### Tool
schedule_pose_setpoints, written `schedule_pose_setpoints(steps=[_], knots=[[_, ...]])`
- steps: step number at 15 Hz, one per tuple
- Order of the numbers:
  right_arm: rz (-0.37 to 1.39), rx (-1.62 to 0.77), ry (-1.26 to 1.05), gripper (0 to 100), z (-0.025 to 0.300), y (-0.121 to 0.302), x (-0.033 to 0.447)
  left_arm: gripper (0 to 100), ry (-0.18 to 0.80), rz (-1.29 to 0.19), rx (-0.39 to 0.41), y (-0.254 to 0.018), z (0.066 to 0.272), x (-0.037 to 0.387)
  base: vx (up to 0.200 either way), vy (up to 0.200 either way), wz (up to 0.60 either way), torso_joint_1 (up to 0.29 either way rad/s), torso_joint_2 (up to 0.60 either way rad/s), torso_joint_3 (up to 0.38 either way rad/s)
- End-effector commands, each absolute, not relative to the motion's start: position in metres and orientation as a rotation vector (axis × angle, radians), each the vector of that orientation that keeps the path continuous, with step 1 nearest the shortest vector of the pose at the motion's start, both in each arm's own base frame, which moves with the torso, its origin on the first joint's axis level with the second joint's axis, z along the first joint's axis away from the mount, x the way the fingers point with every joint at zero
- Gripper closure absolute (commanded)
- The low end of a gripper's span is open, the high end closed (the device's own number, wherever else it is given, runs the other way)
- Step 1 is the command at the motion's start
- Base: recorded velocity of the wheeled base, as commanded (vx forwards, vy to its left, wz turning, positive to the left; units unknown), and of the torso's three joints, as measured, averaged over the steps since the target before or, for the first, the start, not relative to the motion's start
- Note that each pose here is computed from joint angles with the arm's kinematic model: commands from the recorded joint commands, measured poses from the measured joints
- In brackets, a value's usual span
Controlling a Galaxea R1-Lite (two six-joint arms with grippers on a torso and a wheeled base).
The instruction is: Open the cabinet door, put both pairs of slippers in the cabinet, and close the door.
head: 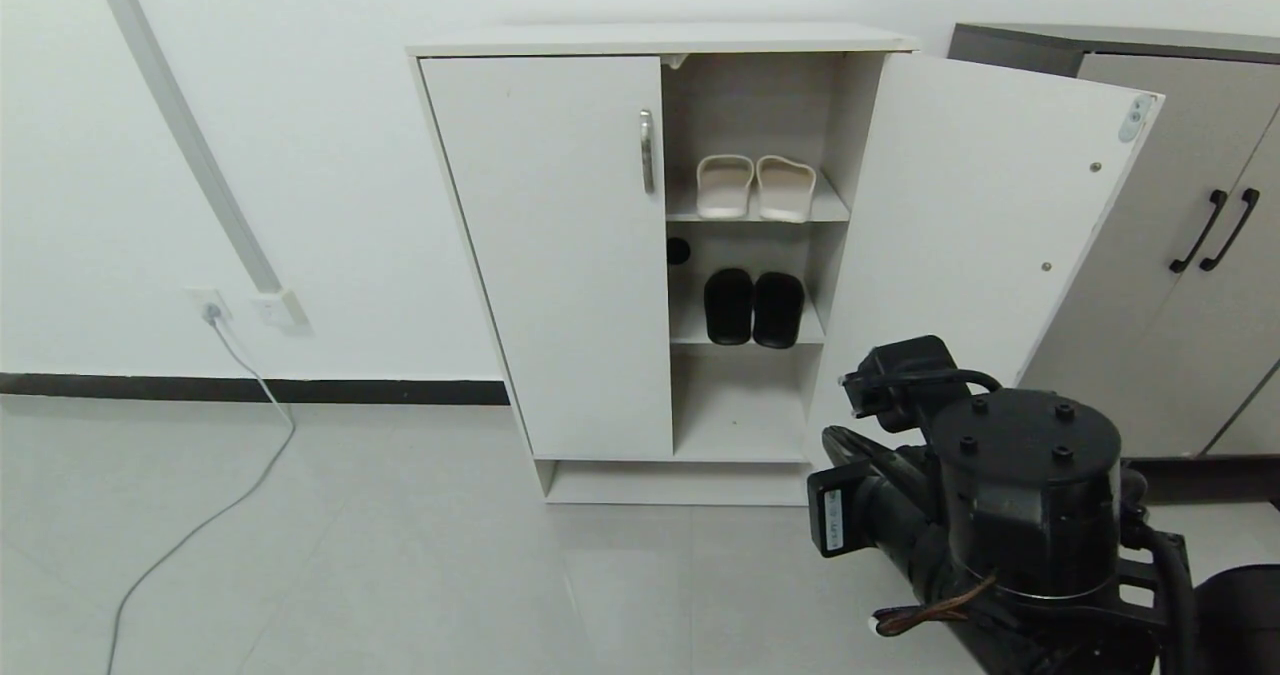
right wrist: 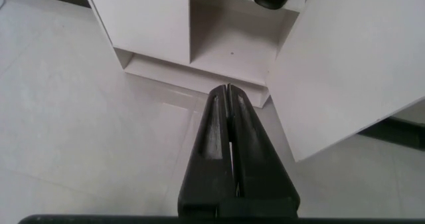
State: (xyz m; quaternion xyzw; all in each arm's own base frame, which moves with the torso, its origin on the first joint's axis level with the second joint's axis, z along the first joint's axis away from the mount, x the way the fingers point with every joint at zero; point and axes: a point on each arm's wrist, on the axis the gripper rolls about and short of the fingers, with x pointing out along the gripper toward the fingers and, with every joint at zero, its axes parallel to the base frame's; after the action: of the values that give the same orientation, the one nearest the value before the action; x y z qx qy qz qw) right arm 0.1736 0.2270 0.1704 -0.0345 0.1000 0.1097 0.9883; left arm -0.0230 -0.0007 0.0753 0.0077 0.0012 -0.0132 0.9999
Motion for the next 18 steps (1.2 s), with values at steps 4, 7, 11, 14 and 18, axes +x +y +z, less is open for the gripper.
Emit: schedule_pose_setpoints(steps=[4,7,11,14,18], knots=[[0.216,-0.069,0.2,100,0.1706,0.2263,0.1746,100,0.003,-0.026,0.015,-0.0007,0.0754,-0.0229,0.0,0.0,0.0,0.033,-0.29,-0.339],[0.213,-0.07,0.201,100,0.1702,0.226,0.1754,100,0.003,-0.026,0.015,-0.0007,0.0754,-0.0229,0.0,0.0,0.0,0.072,-0.52,-0.344],[0.208,-0.069,0.201,100,0.1702,0.2252,0.1765,100,0.003,-0.026,0.015,-0.0007,0.0754,-0.0229,0.0,0.0,0.0,0.117,-0.46,-0.337],[0.208,-0.069,0.201,100,0.1702,0.2252,0.1765,100,0.003,-0.026,0.015,-0.0007,0.0754,-0.0229,0.0,0.0,0.0,0.147,-0.47,-0.328],[0.208,-0.068,0.2,100,0.1706,0.2249,0.1763,100,0.003,-0.026,0.015,-0.0007,0.0754,-0.0229,0.0,0.0,0.0,0.17,-0.49,-0.315]])
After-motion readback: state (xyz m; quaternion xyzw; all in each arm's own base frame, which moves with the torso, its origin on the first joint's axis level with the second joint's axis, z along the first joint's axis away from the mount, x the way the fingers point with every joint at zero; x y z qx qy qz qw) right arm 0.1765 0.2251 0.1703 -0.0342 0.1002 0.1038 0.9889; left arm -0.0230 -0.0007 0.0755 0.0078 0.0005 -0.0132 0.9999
